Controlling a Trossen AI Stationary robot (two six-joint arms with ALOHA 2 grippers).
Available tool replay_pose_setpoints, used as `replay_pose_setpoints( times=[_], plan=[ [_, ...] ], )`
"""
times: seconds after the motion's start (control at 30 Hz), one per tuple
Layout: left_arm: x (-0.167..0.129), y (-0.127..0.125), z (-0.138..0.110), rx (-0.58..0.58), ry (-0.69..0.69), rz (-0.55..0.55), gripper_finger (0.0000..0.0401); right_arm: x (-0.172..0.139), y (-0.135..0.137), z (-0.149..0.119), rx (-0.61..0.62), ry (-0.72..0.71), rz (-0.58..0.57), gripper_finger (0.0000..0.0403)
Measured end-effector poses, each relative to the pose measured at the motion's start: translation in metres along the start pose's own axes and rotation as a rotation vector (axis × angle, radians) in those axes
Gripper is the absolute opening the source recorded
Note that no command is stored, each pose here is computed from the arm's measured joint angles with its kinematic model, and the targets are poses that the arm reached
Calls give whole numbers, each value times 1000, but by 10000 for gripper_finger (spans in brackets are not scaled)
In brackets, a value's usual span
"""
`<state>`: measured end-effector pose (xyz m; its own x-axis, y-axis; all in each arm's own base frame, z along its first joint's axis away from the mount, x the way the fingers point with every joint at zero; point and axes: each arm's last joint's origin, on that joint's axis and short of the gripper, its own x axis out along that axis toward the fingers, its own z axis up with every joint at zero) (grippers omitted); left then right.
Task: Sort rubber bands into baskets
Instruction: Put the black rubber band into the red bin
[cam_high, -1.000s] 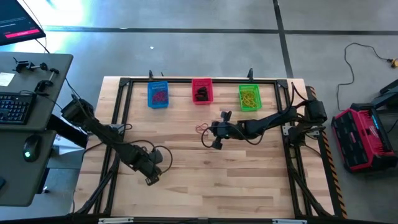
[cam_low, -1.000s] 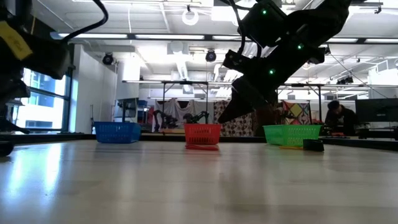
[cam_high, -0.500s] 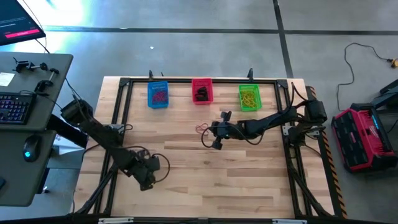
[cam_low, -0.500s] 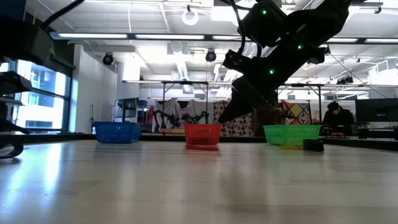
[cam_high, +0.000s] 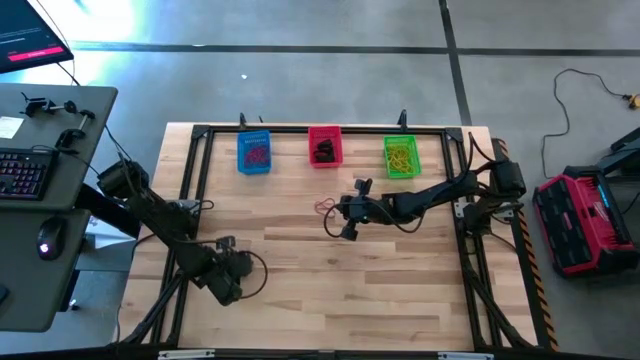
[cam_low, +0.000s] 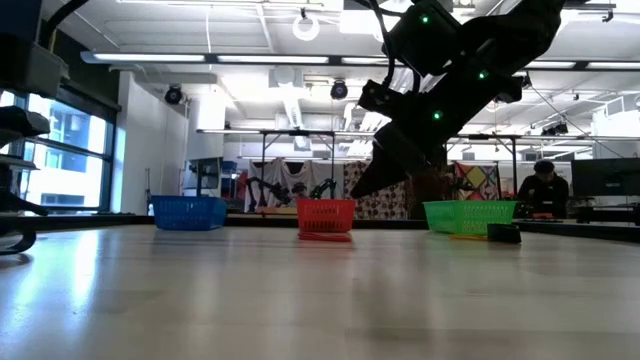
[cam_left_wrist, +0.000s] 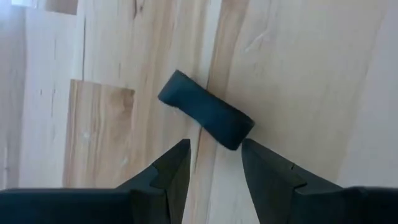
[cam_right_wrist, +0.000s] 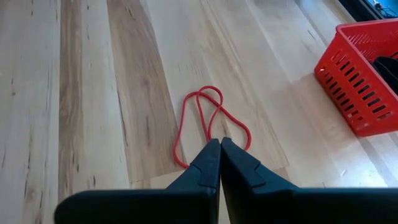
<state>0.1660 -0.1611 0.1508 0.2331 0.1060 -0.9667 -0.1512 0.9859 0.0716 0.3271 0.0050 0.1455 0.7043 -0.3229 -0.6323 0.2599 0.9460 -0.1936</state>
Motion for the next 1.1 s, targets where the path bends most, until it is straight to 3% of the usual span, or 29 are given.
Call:
replay_pose_setpoints(
  times=[0.33, 0.63, 0.77, 0.97, 1.1],
  plan=[
    [0, -4, 4, 37, -69, -20, 138, 0, 0, 0, 0, 0, 0, 0],
    [11, -5, 2, 43, -17, 28, 122, 0, 0, 0, 0, -1, 0, 0],
    [11, -5, 1, 33, -6, 31, 91, 0, 0, 0, 0, -1, 0, 0],
    [1, -8, 11, 27, -2, 19, 11, 0, 0, 0, 0, 1, 0, 0],
    [-3, -1, 19, -4, -34, 32, 8, 0, 0, 0, 6, 4, 0, 0]
  ],
)
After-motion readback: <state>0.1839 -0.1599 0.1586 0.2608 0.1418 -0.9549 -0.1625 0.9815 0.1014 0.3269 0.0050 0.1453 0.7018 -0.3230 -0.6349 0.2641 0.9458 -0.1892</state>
